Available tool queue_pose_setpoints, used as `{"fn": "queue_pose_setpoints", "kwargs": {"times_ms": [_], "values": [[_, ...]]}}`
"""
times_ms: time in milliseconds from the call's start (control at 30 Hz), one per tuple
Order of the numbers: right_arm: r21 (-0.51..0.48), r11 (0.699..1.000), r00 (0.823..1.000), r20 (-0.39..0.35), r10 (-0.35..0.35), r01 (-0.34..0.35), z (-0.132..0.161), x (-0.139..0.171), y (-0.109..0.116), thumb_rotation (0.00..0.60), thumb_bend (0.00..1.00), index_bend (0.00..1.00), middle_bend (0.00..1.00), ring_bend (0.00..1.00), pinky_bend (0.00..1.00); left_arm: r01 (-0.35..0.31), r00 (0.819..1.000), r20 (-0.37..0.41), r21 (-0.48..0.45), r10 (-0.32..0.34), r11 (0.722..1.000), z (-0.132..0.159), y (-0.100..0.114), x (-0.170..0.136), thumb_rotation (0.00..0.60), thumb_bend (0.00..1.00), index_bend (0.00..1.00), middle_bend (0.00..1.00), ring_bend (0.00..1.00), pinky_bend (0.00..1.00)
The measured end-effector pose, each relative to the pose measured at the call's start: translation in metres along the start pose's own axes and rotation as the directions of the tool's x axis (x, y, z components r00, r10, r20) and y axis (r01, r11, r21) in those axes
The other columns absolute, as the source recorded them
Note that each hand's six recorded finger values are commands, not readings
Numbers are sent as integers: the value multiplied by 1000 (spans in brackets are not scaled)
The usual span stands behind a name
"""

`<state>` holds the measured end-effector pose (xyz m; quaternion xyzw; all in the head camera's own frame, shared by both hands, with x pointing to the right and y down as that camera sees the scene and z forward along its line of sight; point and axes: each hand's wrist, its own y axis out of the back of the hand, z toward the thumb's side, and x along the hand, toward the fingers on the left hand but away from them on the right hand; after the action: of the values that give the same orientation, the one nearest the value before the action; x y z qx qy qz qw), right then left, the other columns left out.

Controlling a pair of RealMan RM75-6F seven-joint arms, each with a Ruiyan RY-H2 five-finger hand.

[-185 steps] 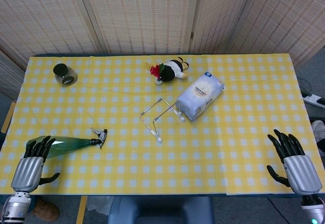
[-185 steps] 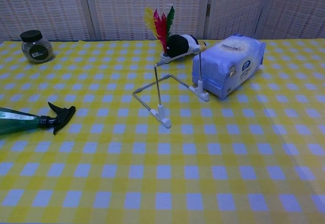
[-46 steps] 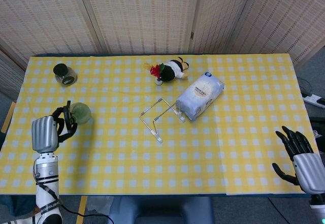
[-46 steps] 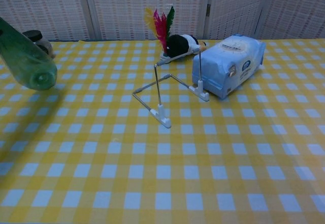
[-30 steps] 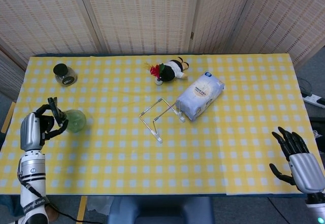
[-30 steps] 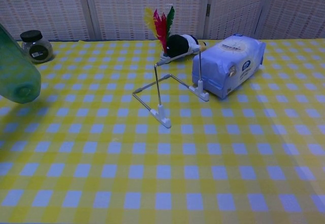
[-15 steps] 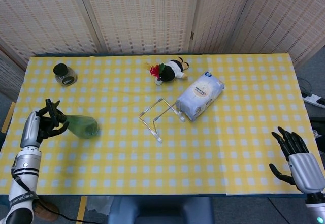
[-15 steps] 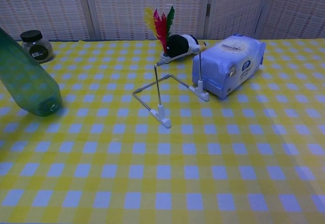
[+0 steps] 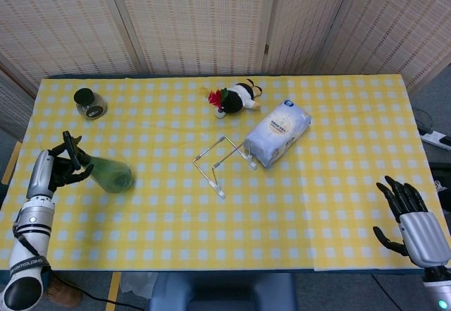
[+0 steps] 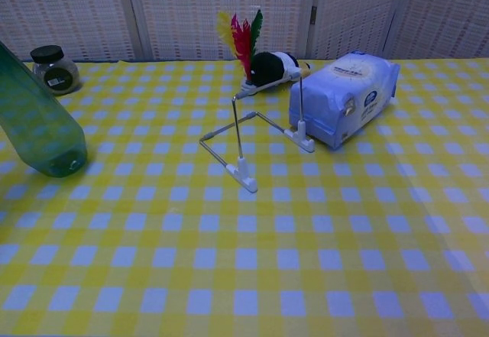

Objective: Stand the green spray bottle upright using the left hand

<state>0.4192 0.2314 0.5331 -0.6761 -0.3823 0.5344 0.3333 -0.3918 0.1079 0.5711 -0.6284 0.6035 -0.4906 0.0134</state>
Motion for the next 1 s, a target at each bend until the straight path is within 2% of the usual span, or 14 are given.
{"fn": "queue_pose_setpoints", "kwargs": {"times_ms": [133,200,367,567,1000], "values": [[1,1000,1000,-1,-2,2,0,0,0,600,352,0,0,0,0,7,1000,-4,4,-7,1000,-3,1,1,600,734,572,1000,1000,1000],[2,1000,1000,0,2,-2,0,0,-1,600,352,0,0,0,0,17,1000,-8,10,-17,1000,-4,0,2,600,683,530,1000,1000,1000],[7,1000,1000,-4,10,-10,0,0,-2,600,352,0,0,0,0,29,1000,-12,12,-29,1000,-6,0,4,600,457,428,1000,1000,1000],[10,1000,1000,-2,14,-14,0,-1,-2,600,352,0,0,0,0,34,999,-13,6,-34,999,-8,2,5,600,304,305,1000,1000,1000],[13,1000,1000,3,8,-8,0,-2,-2,600,352,0,0,0,0,37,999,0,1,-37,999,-8,5,4,600,271,268,1000,1000,1000]]}}
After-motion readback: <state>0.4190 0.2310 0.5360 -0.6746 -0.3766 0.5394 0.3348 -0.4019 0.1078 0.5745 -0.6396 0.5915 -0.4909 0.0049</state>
